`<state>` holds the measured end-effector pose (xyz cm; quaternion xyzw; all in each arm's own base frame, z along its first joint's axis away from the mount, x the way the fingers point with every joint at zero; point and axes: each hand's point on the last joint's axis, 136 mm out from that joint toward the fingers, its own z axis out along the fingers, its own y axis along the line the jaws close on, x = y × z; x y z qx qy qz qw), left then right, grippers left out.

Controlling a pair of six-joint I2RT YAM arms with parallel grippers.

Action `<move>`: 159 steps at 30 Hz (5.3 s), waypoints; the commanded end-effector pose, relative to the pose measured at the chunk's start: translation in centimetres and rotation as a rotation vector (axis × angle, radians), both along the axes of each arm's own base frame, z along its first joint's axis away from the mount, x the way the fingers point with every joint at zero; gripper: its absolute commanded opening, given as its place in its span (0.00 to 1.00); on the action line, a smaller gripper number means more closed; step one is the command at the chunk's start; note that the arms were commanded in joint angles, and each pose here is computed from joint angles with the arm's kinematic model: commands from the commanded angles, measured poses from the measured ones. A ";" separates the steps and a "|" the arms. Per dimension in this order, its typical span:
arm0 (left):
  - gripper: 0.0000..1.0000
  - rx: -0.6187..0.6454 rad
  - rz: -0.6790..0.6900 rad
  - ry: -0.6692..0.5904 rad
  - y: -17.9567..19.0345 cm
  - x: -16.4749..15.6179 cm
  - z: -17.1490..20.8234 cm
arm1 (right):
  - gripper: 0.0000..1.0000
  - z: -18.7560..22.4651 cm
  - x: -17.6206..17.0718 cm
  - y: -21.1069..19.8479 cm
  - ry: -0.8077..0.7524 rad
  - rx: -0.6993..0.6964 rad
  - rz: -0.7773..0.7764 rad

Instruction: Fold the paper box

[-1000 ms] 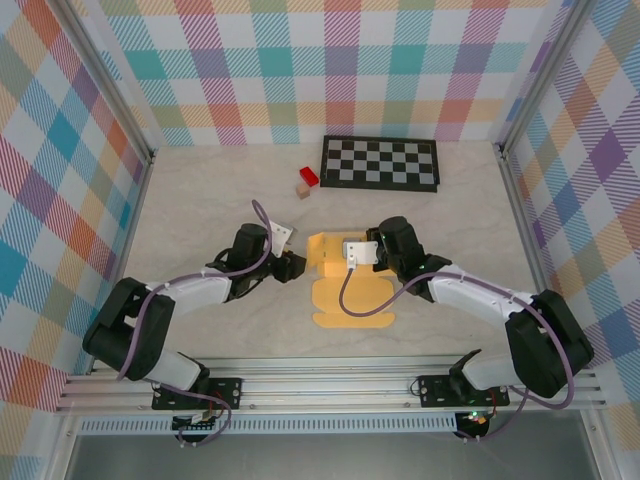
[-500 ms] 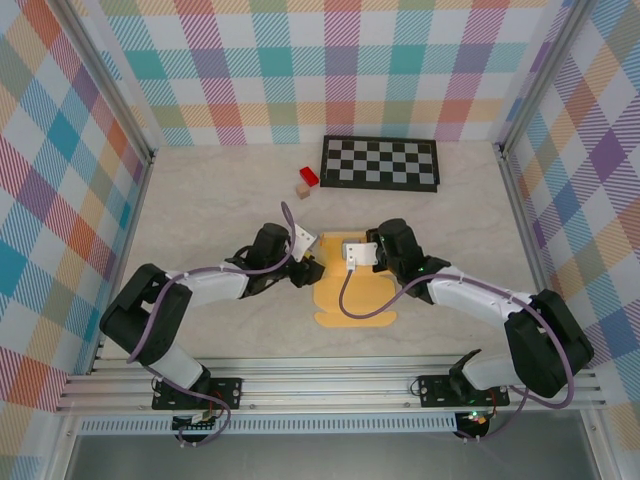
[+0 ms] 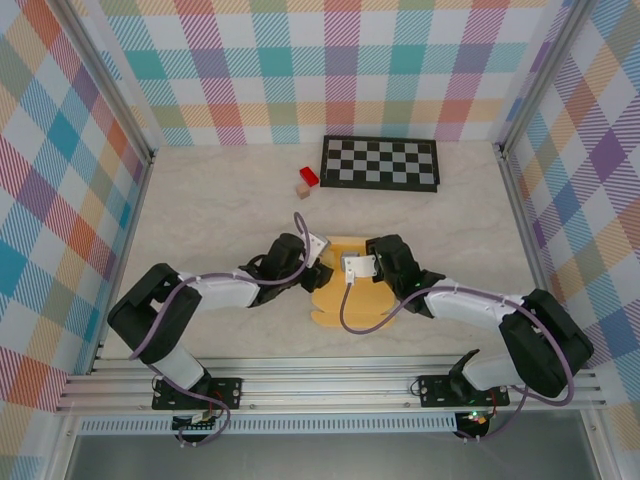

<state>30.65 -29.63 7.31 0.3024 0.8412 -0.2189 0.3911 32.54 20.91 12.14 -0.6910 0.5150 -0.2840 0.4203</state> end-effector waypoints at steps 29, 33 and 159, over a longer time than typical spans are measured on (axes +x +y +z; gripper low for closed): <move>0.24 -0.106 0.364 -0.123 -2.0 7.1 2.5 | 0.00 -3.6 -2.9 0.0 0.136 -0.042 -0.014; 0.16 -0.086 0.437 -0.139 -1.1 7.8 2.3 | 0.00 -3.7 -2.7 0.1 0.143 -0.037 -0.024; 0.49 -0.220 0.272 -0.145 0.8 8.5 1.3 | 0.25 -3.9 1.9 1.1 1.061 0.891 -0.734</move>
